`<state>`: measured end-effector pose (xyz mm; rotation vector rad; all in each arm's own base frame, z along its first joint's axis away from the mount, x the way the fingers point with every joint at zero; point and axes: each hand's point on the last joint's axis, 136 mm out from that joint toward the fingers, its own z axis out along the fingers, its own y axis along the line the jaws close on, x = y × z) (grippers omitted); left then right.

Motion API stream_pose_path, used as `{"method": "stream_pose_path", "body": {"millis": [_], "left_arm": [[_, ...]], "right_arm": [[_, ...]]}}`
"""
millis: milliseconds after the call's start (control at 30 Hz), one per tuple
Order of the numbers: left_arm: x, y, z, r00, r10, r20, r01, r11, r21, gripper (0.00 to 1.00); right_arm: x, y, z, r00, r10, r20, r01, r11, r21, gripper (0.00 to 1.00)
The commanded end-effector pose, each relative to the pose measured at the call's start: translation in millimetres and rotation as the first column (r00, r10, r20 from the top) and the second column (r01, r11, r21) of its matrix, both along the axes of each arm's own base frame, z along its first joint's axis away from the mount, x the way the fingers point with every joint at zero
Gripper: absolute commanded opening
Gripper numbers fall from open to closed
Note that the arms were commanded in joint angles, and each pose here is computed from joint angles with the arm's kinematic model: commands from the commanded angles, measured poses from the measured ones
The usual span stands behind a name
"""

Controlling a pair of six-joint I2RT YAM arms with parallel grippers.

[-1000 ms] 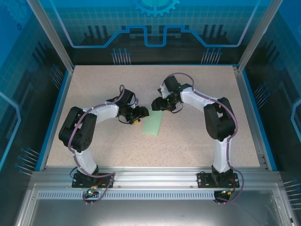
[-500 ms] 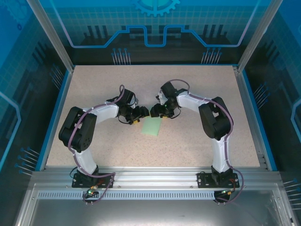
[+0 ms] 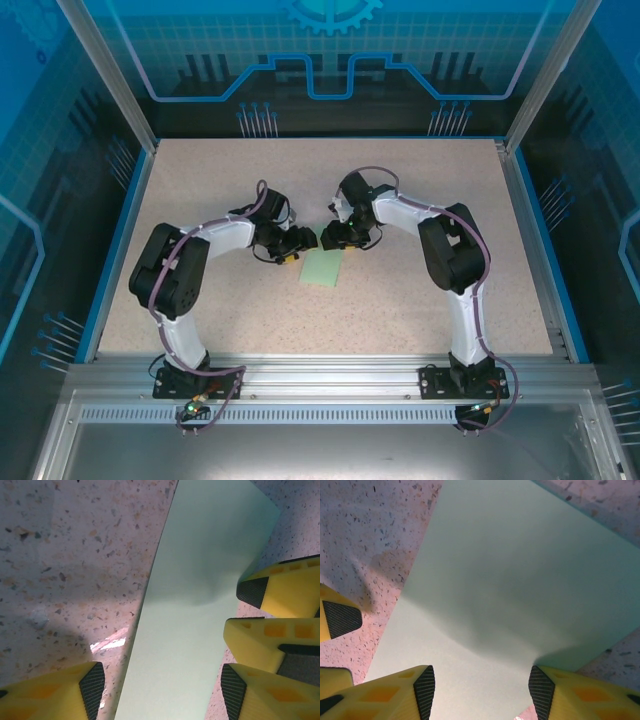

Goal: Fold a paper plane with a square sheet of paper (fold left side to right side)
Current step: Third fold the triangle at the center of the table.

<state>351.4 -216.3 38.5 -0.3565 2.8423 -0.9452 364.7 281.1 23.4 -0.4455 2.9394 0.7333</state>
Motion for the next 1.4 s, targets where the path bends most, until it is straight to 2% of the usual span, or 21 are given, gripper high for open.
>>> {"method": "stream_pose_path", "body": {"millis": [0,500,667,1100,1367], "left_arm": [[3,-4,2,1.000,-0.019,-0.020,0.019,0.999,-0.032,0.65],[1,-11,-7,0.997,-0.066,-0.026,0.064,0.996,-0.069,0.58],[1,-14,-6,0.997,-0.074,-0.023,0.072,0.993,-0.092,0.52],[1,-12,3,0.998,-0.067,0.007,0.068,0.994,-0.088,0.42],[-1,-12,4,0.998,-0.068,0.004,0.068,0.994,-0.085,0.27]], "right_arm": [[-5,-12,-22,0.999,0.020,-0.029,-0.022,0.997,-0.075,0.57],[-6,-7,-20,0.999,0.020,-0.035,-0.021,0.999,-0.047,0.55],[-6,-7,-21,0.999,0.022,-0.036,-0.024,0.999,-0.044,0.55],[-6,-7,-23,0.999,0.021,-0.041,-0.023,0.999,-0.042,0.55],[-4,-6,-21,0.999,0.022,-0.029,-0.023,0.999,-0.031,0.56]]}}
